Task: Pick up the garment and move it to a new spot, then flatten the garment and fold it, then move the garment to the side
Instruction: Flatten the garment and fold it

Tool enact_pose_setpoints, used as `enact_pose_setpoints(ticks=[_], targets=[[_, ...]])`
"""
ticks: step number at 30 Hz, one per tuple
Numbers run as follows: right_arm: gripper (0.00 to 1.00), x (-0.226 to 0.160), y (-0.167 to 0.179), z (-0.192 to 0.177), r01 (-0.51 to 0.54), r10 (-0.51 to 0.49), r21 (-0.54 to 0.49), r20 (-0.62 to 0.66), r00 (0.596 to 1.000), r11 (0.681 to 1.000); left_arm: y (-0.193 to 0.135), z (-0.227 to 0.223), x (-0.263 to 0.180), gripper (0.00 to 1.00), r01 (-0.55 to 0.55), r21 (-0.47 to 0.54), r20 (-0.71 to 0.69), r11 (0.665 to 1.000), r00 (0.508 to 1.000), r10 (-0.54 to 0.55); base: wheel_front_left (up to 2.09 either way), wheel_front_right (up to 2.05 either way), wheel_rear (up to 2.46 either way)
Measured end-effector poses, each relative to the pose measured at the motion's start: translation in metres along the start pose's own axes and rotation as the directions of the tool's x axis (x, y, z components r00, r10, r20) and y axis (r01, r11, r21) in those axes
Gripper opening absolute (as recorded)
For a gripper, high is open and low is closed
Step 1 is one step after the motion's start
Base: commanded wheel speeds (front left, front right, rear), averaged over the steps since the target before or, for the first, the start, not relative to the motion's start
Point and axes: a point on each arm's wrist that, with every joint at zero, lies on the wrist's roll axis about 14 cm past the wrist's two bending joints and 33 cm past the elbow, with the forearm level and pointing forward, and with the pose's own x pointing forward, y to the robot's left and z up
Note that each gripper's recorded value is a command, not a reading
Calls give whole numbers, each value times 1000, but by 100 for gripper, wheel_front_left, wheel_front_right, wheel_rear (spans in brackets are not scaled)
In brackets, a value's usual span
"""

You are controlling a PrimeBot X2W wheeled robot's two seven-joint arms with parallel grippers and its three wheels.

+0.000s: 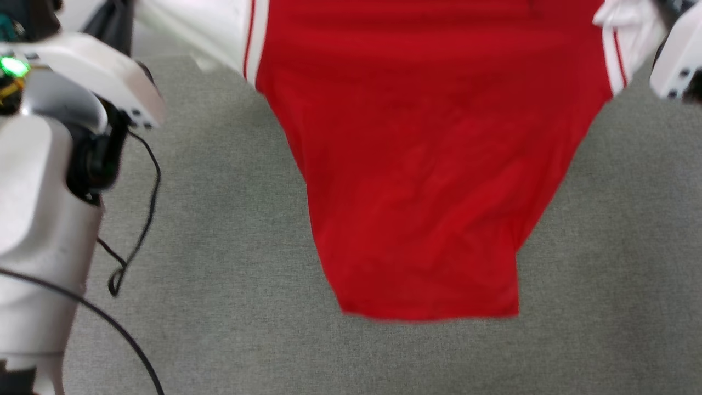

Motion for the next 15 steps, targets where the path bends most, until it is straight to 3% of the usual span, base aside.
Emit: enact_pose_setpoints(ticks=[5, 10, 13, 15], targets=[[0, 10, 1, 77, 16, -8, -32, 230, 973, 999, 10, 38, 36, 0, -16, 4, 117, 1000, 993, 15, 0, 0, 0], [0, 18, 10, 148, 22, 15, -80, 441, 897, 997, 26, 81, 67, 0, -47, 28, 265, 999, 963, 37, 0, 0, 0], [0, 24, 13, 176, 27, 27, -96, 525, 851, 995, 33, 103, 83, 0, -56, 42, 346, 998, 937, 38, 0, 0, 0], [0, 33, 15, 183, 32, 31, -108, 539, 842, 994, 37, 107, 93, 0, -58, 40, 368, 998, 929, 39, 0, 0, 0]])
